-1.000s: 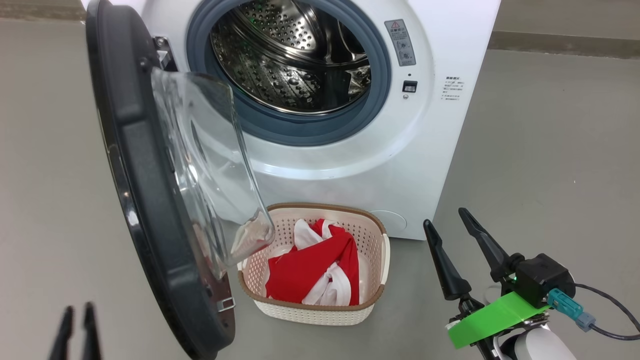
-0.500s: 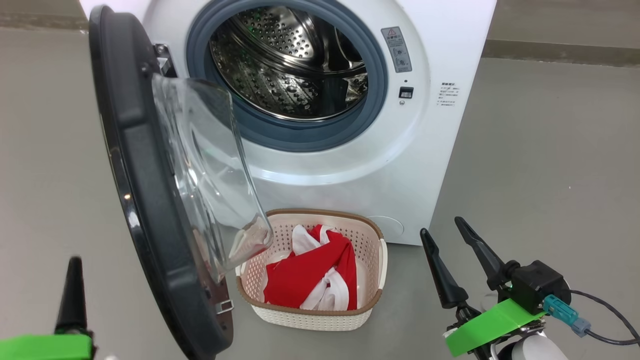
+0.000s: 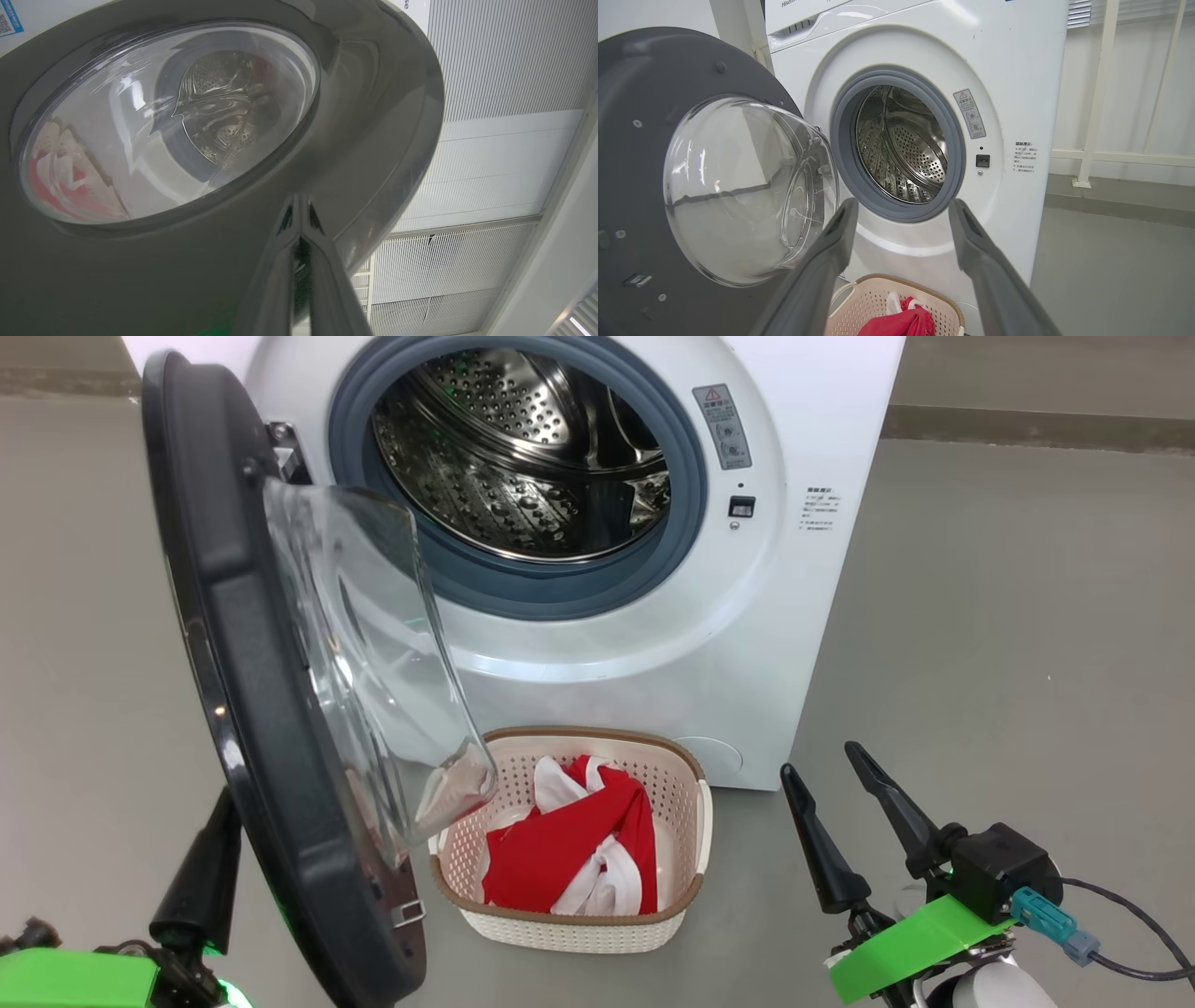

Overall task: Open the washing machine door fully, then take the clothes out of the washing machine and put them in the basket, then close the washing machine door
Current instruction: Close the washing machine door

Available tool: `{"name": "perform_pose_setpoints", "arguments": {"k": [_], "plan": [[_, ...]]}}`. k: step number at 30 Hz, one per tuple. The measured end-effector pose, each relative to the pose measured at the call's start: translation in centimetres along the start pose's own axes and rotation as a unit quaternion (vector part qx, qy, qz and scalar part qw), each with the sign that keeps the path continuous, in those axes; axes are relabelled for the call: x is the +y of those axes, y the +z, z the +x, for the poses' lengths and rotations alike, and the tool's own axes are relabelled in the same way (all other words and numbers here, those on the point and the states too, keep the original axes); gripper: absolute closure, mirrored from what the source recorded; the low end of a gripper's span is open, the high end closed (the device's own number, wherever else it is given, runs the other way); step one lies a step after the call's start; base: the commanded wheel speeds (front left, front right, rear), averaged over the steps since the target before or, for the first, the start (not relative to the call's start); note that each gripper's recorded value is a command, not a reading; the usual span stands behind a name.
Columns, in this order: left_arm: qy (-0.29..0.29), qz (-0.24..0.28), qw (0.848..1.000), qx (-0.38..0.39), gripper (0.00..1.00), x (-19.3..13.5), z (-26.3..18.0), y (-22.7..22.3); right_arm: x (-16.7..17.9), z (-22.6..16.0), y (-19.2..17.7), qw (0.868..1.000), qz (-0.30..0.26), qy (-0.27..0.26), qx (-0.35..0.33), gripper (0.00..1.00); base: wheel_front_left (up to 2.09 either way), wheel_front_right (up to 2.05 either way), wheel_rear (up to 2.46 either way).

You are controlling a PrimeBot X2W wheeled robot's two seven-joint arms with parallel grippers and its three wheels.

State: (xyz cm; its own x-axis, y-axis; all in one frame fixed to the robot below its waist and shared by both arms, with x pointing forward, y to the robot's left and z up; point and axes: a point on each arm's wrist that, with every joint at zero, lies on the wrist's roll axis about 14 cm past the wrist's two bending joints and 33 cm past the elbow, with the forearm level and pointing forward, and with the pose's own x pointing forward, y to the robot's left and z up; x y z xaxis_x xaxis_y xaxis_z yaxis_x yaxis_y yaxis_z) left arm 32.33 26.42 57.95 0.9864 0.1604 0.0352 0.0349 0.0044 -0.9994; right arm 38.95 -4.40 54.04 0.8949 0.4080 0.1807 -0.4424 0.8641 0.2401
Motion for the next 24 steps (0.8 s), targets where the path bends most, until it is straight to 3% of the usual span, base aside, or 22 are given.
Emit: {"name": "perform_pose_setpoints", "arguments": {"k": [24], "plan": [[-0.007, -0.013, 0.995, 0.103, 1.0, -0.2, 3.2, -7.2, -4.0, -2.1, 0.0, 0.998, -0.003, -0.064, 0.001, 0.0, 0.0, 0.0, 0.0]]}}
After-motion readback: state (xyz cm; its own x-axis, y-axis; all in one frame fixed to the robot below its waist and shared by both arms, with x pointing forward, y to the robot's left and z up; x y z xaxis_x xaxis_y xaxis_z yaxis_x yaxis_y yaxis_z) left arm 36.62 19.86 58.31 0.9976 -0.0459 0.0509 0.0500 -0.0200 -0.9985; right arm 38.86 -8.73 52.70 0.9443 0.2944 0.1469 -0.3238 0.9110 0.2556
